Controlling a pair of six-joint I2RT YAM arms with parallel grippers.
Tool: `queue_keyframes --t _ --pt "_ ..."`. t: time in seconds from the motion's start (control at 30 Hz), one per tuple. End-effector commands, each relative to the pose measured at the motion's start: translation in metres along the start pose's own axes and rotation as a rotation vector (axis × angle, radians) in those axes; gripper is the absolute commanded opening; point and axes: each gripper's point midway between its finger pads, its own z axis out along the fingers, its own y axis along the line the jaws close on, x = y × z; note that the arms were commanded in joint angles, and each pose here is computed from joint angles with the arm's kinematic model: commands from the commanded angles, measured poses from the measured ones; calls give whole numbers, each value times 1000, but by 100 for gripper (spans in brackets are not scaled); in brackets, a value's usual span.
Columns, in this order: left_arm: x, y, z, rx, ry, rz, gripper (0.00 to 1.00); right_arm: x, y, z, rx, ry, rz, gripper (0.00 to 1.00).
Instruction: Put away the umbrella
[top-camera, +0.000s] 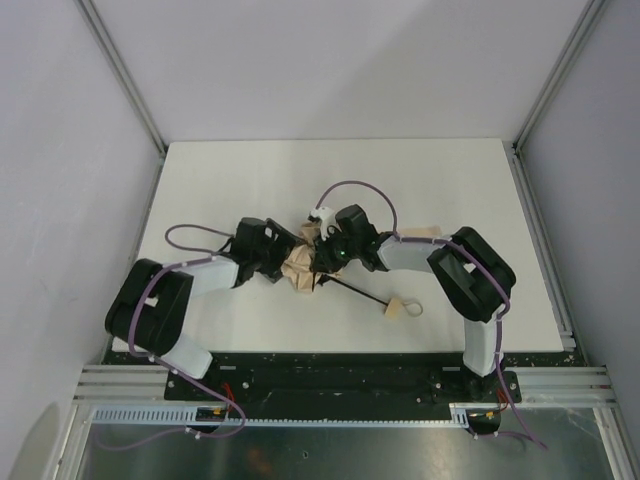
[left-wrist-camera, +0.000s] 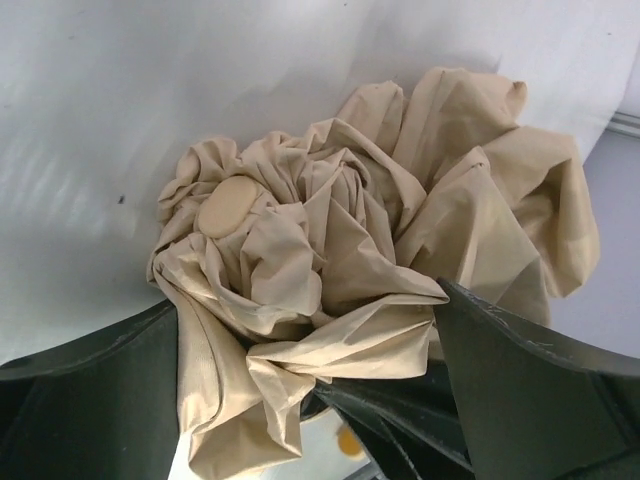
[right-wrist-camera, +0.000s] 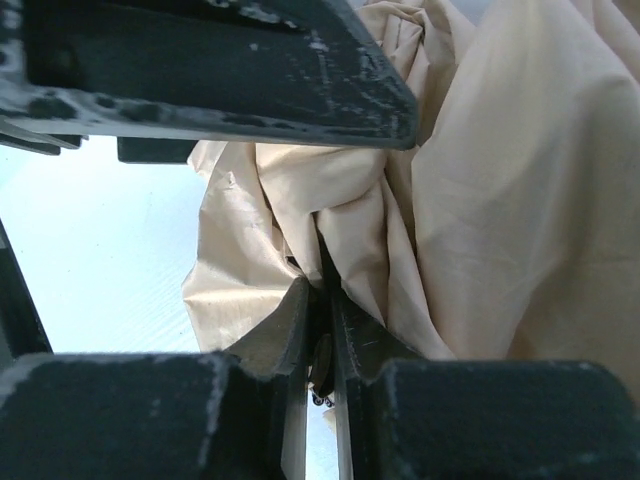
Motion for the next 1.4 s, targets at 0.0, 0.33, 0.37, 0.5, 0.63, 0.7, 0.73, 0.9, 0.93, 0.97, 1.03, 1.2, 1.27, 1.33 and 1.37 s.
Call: queue_keyframes --t 0.0,0.33,0.37,0.5,0.63,0.7,0.73,0.9,0.93,0.97,1.03,1.2,1.27,1.33,1.37 --pt "14 77 17 -345 -14 24 94 104 -5 -7 28 315 131 12" --pt "6 122 18 -640 -68 176 42 89 17 -3 20 275 5 15" --pt "8 125 19 -650 -61 188 35 85 20 -2 16 266 -2 15" --pt "16 134 18 -680 -46 225 9 58 34 -6 23 213 -27 31" --pt "27 140 15 -687 -8 227 1 16 50 -28 79 109 -63 62" --pt "32 139 11 -677 6 214 0 0 57 -40 123 66 -101 75" --pt "34 138 8 -670 9 207 0 -5 60 -45 147 50 -120 79" --pt "39 132 -6 -641 13 164 0 -13 61 -50 323 6 -261 85" --pt "40 131 -8 -637 17 156 0 -12 57 -49 367 4 -289 86" --pt "41 130 -10 -638 23 149 0 -12 53 -48 405 3 -313 86" --pt "45 131 -12 -640 43 136 0 -13 42 -45 482 -2 -355 86" --pt "53 134 -16 -646 75 113 0 -7 19 -34 614 17 -448 87" --pt "53 133 -18 -642 76 106 0 1 9 -30 642 47 -462 87" --pt "53 132 -19 -636 77 103 0 13 0 -23 643 85 -466 88" --pt "54 132 -20 -633 81 102 0 19 -5 -19 640 105 -459 89"
